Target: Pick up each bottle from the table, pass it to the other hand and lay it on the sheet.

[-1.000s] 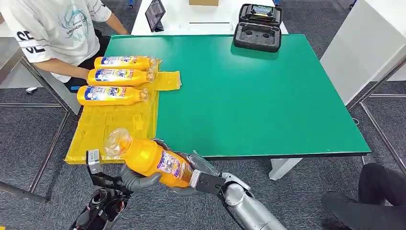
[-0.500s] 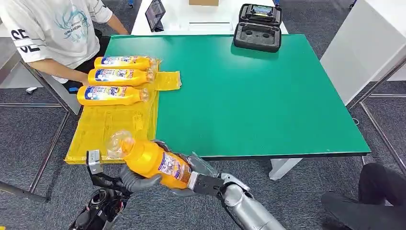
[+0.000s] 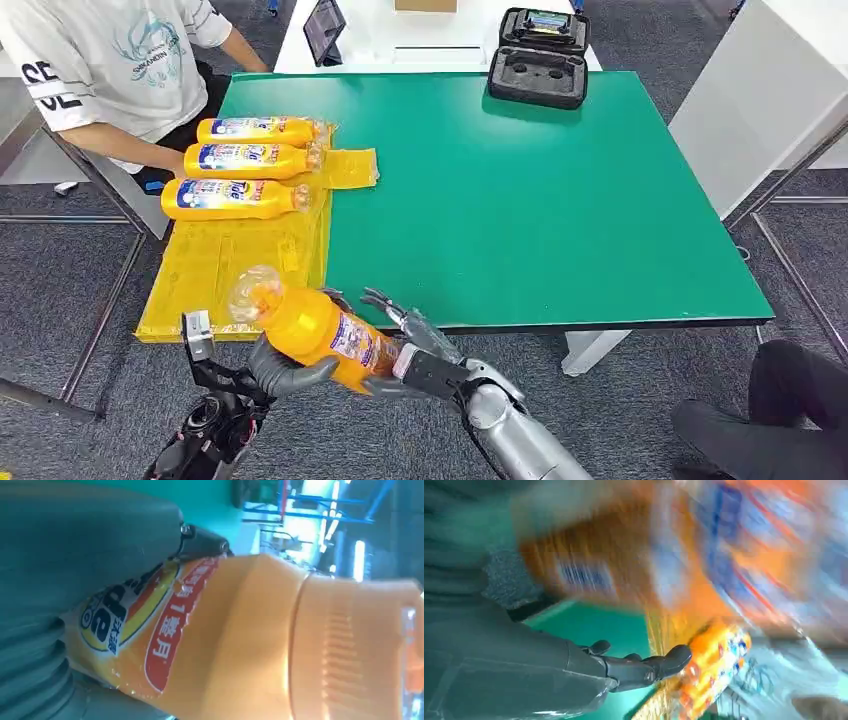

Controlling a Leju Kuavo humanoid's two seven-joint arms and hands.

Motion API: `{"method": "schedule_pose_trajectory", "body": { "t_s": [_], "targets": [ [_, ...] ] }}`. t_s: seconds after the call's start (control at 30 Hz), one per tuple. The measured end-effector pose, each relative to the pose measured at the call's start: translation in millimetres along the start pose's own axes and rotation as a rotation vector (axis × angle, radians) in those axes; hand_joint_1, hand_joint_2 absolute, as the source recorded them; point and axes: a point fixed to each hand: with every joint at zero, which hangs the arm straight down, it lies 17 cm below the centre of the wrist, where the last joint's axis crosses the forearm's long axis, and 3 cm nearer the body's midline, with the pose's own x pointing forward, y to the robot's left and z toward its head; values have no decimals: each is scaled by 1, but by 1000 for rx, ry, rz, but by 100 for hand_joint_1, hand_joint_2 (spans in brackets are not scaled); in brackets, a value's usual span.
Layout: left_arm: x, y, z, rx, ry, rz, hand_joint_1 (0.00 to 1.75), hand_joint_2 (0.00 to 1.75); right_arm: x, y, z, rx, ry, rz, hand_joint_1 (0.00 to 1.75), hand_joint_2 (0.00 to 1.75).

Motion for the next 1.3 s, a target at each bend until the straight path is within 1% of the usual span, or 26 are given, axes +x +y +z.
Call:
{"method": "schedule_pose_trajectory", "body": {
  "t_s": [0.1, 0.27, 0.33, 0.4, 0.5, 0.67, 0.8, 0.97, 1.07, 1.2, 1.3],
  "targets": [
    [-3, 7, 4, 35, 10, -3, 175, 175, 4, -12, -3, -32, -12, -6, 0, 0],
    [-7, 30, 9, 127, 28, -67, 175, 175, 11, -20, -6, -57, -33, -15, 0, 0],
    [-9, 46, 11, 182, 41, -130, 175, 175, 14, -23, -7, -67, -46, -20, 0, 0],
    [-9, 69, 13, 267, 64, -244, 175, 175, 18, -26, -9, -72, -57, -25, 0, 0],
    [5, 121, 19, 443, 75, -436, 175, 175, 28, -32, -14, -81, -89, -45, 0, 0],
    [25, 164, 35, 592, 66, -568, 175, 175, 37, -36, -14, -91, -116, -60, 0, 0],
    [52, 195, 53, 712, 57, -793, 175, 175, 44, -38, -10, -104, -137, -68, 0, 0],
    [79, 215, 57, 752, 63, -1034, 175, 175, 45, -39, -6, -116, -141, -70, 0, 0],
    [91, 221, 55, 766, 50, -1079, 175, 175, 45, -38, -4, -121, -140, -72, 0, 0],
    [97, 222, 53, 769, 47, -1123, 175, 175, 44, -38, -3, -124, -139, -74, 0, 0],
    [105, 229, 50, 757, 82, -1265, 175, 175, 44, -36, -1, -125, -135, -84, 0, 0]
  ]
}}
